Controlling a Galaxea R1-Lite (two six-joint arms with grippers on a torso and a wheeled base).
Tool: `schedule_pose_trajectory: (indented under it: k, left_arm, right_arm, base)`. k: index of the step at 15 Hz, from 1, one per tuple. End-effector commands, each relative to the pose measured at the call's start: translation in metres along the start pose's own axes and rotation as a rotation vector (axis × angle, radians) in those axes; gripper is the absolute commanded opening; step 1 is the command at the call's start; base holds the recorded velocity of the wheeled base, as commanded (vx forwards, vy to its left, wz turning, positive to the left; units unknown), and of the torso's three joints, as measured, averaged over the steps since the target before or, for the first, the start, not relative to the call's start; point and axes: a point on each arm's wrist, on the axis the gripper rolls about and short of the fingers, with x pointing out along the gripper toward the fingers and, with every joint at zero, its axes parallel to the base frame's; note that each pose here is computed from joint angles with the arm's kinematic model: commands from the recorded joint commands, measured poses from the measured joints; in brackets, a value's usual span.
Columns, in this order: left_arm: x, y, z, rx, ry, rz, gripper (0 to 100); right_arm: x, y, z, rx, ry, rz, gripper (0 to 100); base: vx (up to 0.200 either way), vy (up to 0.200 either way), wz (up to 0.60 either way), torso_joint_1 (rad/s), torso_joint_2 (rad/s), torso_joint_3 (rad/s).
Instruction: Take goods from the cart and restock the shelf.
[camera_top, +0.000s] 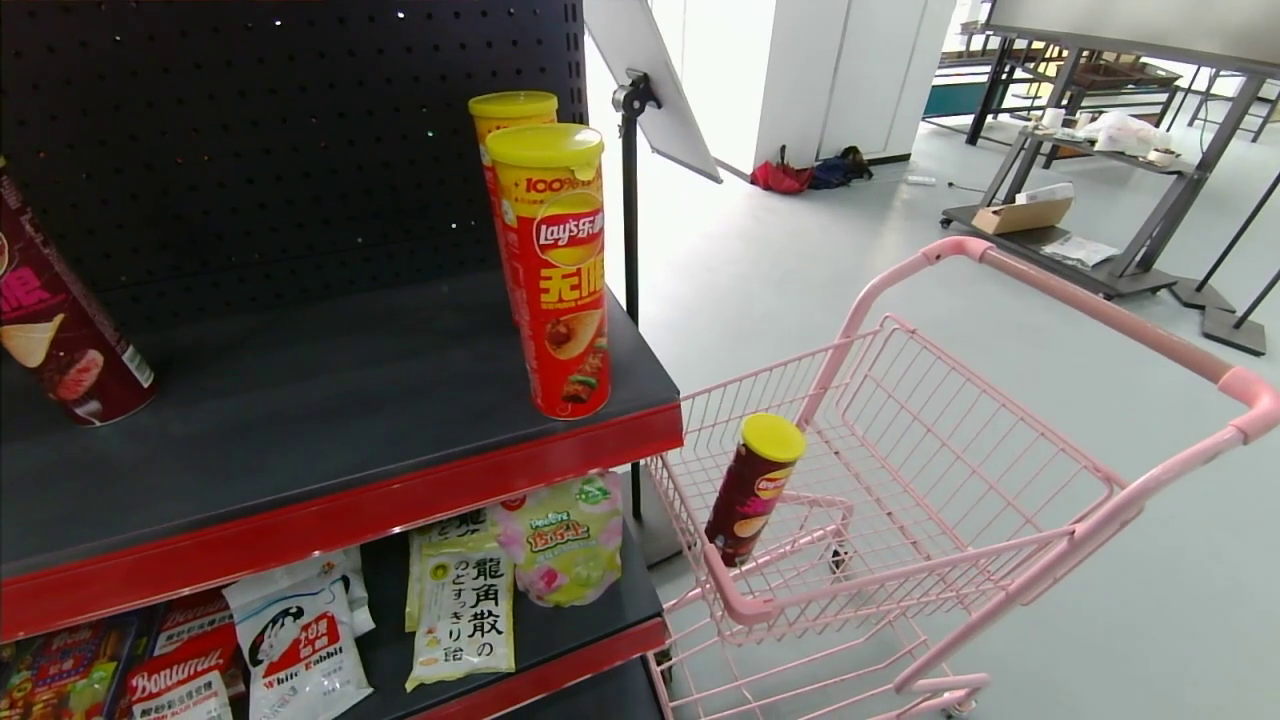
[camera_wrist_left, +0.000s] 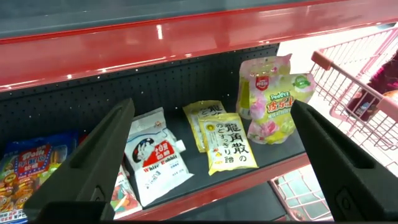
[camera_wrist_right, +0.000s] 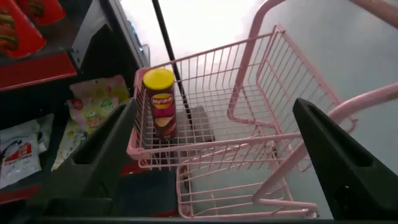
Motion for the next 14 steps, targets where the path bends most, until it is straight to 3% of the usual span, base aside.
schedule_pose_trajectory:
  k: [1,3,6,10,14]
  left_arm:
    - [0.0,0.0,0.0,0.0,0.0,0.001,100]
    - [0.0,0.0,0.0,0.0,0.0,0.001,100]
    - [0.0,0.0,0.0,0.0,0.0,0.001,100]
    - [0.0,0.0,0.0,0.0,0.0,0.001,100]
    - [0.0,0.0,0.0,0.001,0.0,0.001,100]
  right_arm:
    - [0.147,0.02,-0.029,0.036,0.379,0.201,100]
    - [0.181,0.038,-0.069,0.072,0.459,0.264,100]
    - [0.22,0.056,-0.107,0.04,0.434,0.328,100]
    - [0.227,0.081,-0.13,0.015,0.5,0.4,100]
    - [0.249,0.081,-0.14,0.017,0.501,0.366,100]
  base:
    - [0.0,0.0,0.0,0.0,0.0,0.0]
    - [0.0,0.0,0.0,0.0,0.0,0.0]
    - [0.0,0.0,0.0,0.0,0.0,0.0]
    - [0.0,0.0,0.0,0.0,0.0,0.0]
    - [0.0,0.0,0.0,0.0,0.0,0.0]
